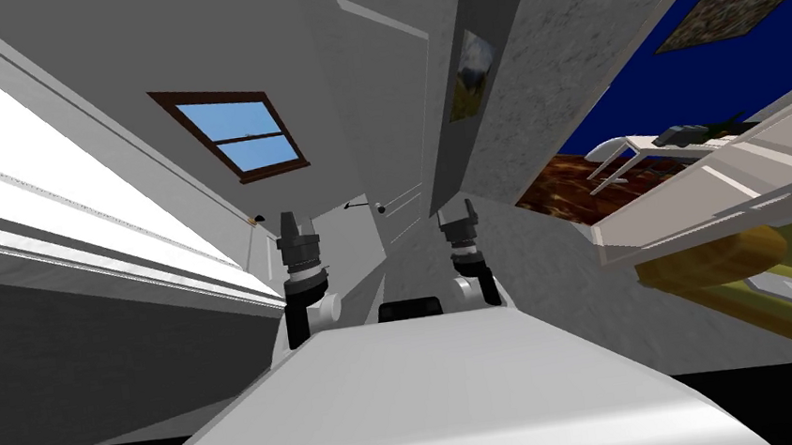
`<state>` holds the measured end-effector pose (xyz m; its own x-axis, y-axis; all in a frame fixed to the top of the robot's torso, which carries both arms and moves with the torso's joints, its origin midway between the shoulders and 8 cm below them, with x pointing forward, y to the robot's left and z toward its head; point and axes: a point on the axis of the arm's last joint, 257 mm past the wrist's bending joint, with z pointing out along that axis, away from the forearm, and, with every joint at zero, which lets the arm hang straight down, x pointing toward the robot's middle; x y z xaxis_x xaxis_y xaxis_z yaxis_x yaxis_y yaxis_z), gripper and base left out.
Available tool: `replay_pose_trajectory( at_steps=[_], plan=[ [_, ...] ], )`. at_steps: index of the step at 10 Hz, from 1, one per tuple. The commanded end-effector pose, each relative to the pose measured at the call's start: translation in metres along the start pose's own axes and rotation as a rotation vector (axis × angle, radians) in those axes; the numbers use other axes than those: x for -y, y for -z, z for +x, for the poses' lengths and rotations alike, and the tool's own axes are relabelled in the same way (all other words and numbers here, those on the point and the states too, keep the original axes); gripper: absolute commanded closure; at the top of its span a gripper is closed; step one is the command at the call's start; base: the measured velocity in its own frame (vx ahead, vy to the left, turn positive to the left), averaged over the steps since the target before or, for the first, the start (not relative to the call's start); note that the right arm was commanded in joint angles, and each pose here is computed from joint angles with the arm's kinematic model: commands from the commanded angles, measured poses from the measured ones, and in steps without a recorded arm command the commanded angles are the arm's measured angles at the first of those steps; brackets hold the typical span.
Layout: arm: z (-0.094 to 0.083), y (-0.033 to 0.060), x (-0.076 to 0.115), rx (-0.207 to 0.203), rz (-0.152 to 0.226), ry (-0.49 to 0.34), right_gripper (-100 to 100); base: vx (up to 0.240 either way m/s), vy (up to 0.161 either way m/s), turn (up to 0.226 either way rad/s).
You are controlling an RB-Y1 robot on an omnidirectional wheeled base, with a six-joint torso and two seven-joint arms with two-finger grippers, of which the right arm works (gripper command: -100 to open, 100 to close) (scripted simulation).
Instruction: Push the door open
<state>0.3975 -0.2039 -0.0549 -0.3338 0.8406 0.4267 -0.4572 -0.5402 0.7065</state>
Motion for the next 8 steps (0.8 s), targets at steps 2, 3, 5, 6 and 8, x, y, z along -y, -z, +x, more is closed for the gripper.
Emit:
replay_pose_trajectory(
  at_steps=[2,3,5,6,8],
  plan=[
    [0.010,0.0040,0.026,-0.014,0.044,-0.096,-100,0.100,0.002,-0.040],
    [0.013,0.0059,0.037,-0.019,0.062,-0.131,-100,0.097,-0.003,-0.032],
    [0.020,0.0106,0.057,-0.029,0.098,-0.202,-100,0.102,0.004,-0.045],
    [0.024,0.0133,0.067,-0.033,0.118,-0.238,-100,0.094,-0.013,-0.039],
    [0.031,0.0196,0.088,-0.041,0.158,-0.309,-100,0.094,0.006,-0.040]
  ],
)
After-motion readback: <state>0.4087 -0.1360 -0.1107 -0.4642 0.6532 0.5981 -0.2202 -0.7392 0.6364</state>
